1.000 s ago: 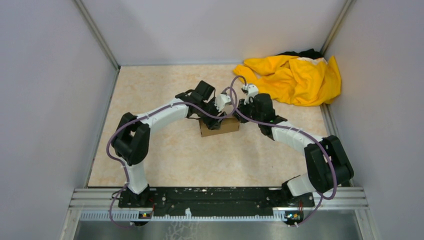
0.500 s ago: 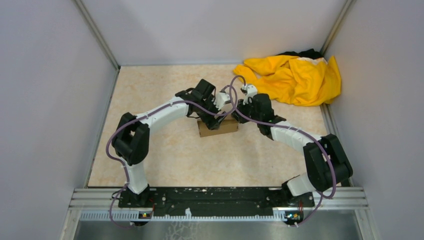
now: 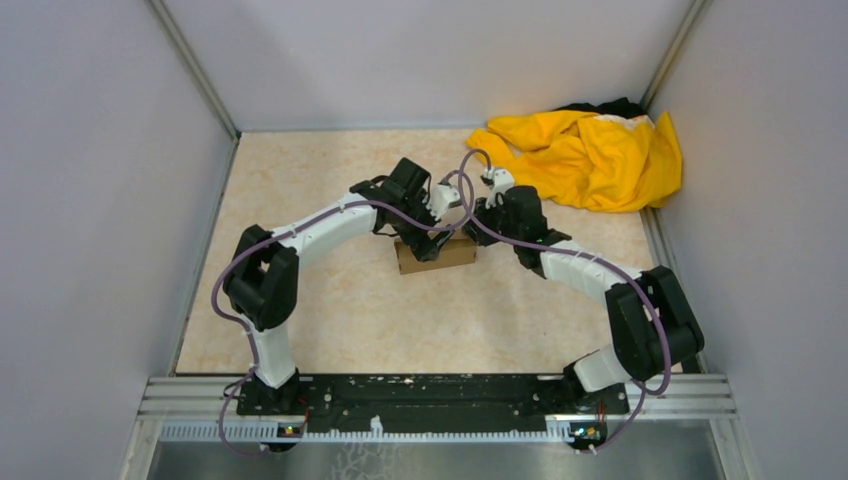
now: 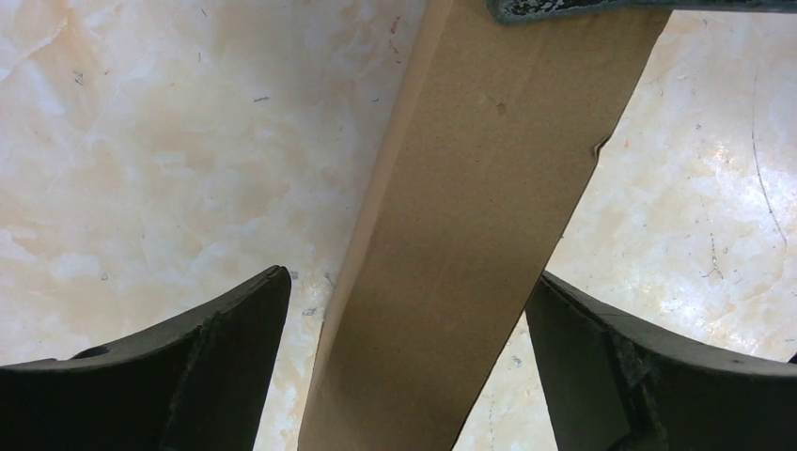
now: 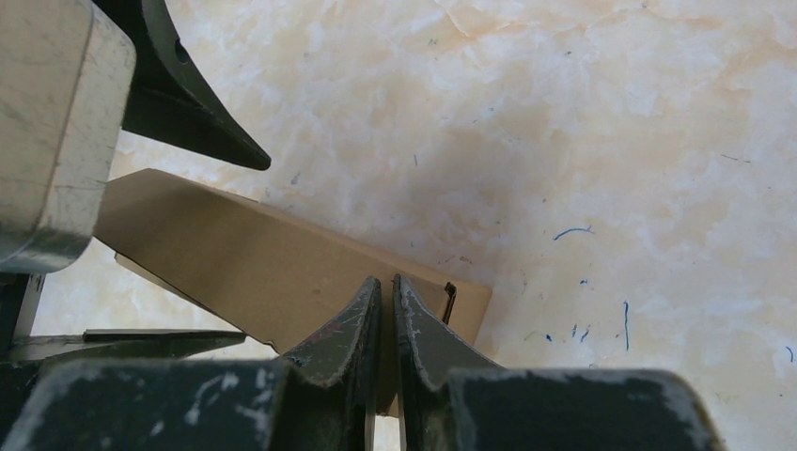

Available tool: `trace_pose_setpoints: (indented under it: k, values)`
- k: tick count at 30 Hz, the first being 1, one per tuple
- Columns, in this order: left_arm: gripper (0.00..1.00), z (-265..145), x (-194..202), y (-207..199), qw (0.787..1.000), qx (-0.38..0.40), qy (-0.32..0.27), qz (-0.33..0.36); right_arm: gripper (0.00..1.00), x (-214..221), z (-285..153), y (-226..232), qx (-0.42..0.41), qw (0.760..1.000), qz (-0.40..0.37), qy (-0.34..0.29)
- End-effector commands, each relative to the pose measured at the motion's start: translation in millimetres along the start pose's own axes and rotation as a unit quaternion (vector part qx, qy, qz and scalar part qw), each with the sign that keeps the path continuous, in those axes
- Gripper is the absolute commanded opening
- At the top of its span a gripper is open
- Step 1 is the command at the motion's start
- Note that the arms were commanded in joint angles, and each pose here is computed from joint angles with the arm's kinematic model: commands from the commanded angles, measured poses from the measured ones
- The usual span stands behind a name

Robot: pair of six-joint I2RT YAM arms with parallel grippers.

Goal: Fold the paper box

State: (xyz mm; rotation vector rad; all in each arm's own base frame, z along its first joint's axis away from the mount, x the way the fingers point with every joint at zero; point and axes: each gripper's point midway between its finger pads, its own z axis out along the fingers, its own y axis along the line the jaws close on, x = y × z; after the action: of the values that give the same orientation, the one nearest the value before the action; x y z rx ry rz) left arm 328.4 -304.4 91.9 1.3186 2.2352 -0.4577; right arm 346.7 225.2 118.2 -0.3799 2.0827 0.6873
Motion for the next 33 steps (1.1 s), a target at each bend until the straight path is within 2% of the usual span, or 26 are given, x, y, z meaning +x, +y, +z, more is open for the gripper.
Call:
trace_pose_setpoints:
  k: [1, 14, 25, 26, 28, 31, 33]
  values:
    - [0.99, -24.4, -30.8, -1.3, 0.998, -0.001, -0.052, 0.017, 0.09, 50.3, -0.7, -2.2, 0.009, 0.995, 0.022, 0.094]
    - [0.99, -59.5, -62.5, -8.7, 0.992, 0.007, -0.122, 0.024, 0.09, 51.4, -0.4, -2.3, 0.012, 0.995, 0.023, 0.097]
    - [0.98, -87.3, -64.6, -1.8, 0.986, -0.019, -0.159, -0.045, 0.09, 55.7, -0.9, -1.1, 0.011, 0.995, 0.022, 0.101]
    - [0.95, -88.0, -64.4, -2.0, 0.985, -0.018, -0.164, -0.052, 0.09, 55.5, -0.9, -1.0, 0.011, 0.995, 0.022, 0.1]
    - [0.8, -89.4, -64.9, -1.5, 0.983, -0.017, -0.172, -0.064, 0.09, 55.4, -0.9, -0.3, 0.01, 0.995, 0.021, 0.101]
    - [0.44, -89.2, -64.6, 1.4, 0.98, -0.012, -0.177, -0.086, 0.09, 54.7, -1.7, 0.3, 0.011, 0.995, 0.02, 0.101]
    - [0.37, -87.2, -61.5, 3.9, 0.98, -0.016, -0.173, -0.097, 0.09, 54.4, -2.1, 0.6, 0.011, 0.995, 0.02, 0.101]
